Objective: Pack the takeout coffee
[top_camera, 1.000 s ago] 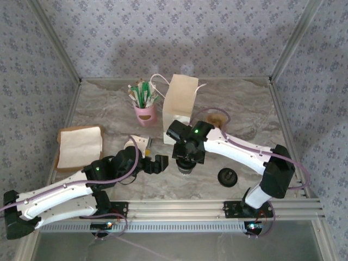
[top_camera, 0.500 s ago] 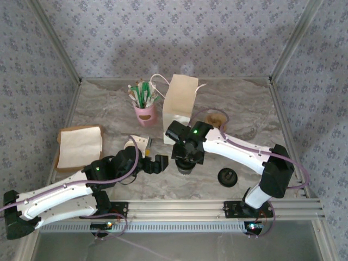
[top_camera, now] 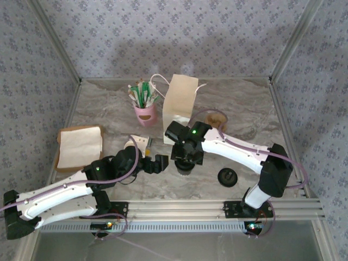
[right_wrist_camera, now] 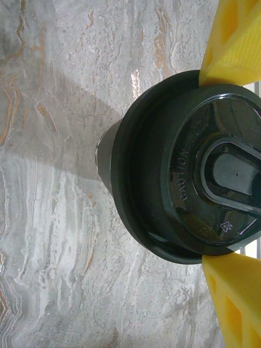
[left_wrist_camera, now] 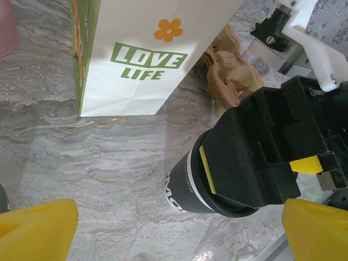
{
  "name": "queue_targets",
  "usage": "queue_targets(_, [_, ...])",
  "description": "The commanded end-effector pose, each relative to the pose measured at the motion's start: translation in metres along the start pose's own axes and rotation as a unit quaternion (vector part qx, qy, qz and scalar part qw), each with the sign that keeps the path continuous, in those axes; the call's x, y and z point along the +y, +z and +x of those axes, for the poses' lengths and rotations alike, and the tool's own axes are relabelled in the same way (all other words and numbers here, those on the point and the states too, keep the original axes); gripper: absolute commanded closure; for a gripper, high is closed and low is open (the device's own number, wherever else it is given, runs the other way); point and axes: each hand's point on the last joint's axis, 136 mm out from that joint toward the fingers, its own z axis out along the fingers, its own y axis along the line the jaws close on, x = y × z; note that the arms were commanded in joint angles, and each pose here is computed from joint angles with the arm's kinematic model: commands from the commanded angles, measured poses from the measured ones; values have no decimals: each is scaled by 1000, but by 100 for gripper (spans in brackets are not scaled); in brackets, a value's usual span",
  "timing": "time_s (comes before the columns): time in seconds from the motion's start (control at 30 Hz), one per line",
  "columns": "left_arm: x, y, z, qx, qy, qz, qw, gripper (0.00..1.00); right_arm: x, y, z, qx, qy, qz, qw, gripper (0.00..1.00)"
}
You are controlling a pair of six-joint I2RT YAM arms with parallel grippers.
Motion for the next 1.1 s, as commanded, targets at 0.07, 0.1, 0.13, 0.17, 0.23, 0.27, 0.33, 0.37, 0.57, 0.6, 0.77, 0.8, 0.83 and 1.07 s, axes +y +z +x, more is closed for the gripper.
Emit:
queue_targets(0.07, [1, 0, -4, -10, -9, -1, 1000, 4, -7, 12, 7, 20, -5, 23, 1000, 22])
queue_targets(0.1, [2, 0, -4, -10, -9, -1, 1000, 4, -7, 12, 7, 19, -5, 22, 1000, 22])
queue_targets(0.13, [2, 0, -4, -10, -9, 0, 1000, 4, -7, 11, 7, 19, -4, 21, 1000, 22])
queue_targets(0.17, [2, 0, -4, -10, -9, -1, 1000, 4, -7, 12, 6, 19, -4, 22, 1000, 22])
queue_targets(0.23, [2, 1, -4, -10, -10, -1, 1000, 4, -9, 13, 6, 20, -2, 26, 999, 22])
queue_targets(0.27, [1, 0, -4, -11, -10, 0, 1000, 4, -10, 14, 6, 20, -2, 28, 999, 22])
queue_targets(0.33, [2, 1, -4, -11, -10, 0, 1000, 4, -14, 17, 6, 21, -1, 38, 999, 22])
queue_targets(0.37, [1, 1, -4, -11, -11, 0, 1000, 4, -17, 19, 5, 21, -1, 46, 999, 23])
queue_targets(0.57, [2, 1, -4, -10, -11, 0, 1000, 4, -24, 28, 6, 19, -3, 64, 998, 24])
queue_targets(0.6, [2, 1, -4, -10, -11, 0, 1000, 4, -24, 29, 6, 18, -4, 67, 998, 24])
queue_targets(0.77, [2, 1, -4, -10, -11, -1, 1000, 4, -29, 34, 9, 14, -13, 84, 996, 24])
queue_targets(0.8, [2, 1, -4, -10, -11, 0, 1000, 4, -30, 35, 10, 15, -14, 86, 996, 24])
queue_targets(0.83, [1, 1, -4, -10, -11, 0, 1000, 4, -31, 37, 10, 17, -14, 90, 996, 24])
queue_targets(1.07, [1, 1, -4, -11, -11, 0, 1000, 4, -32, 43, 14, 28, -15, 100, 995, 24])
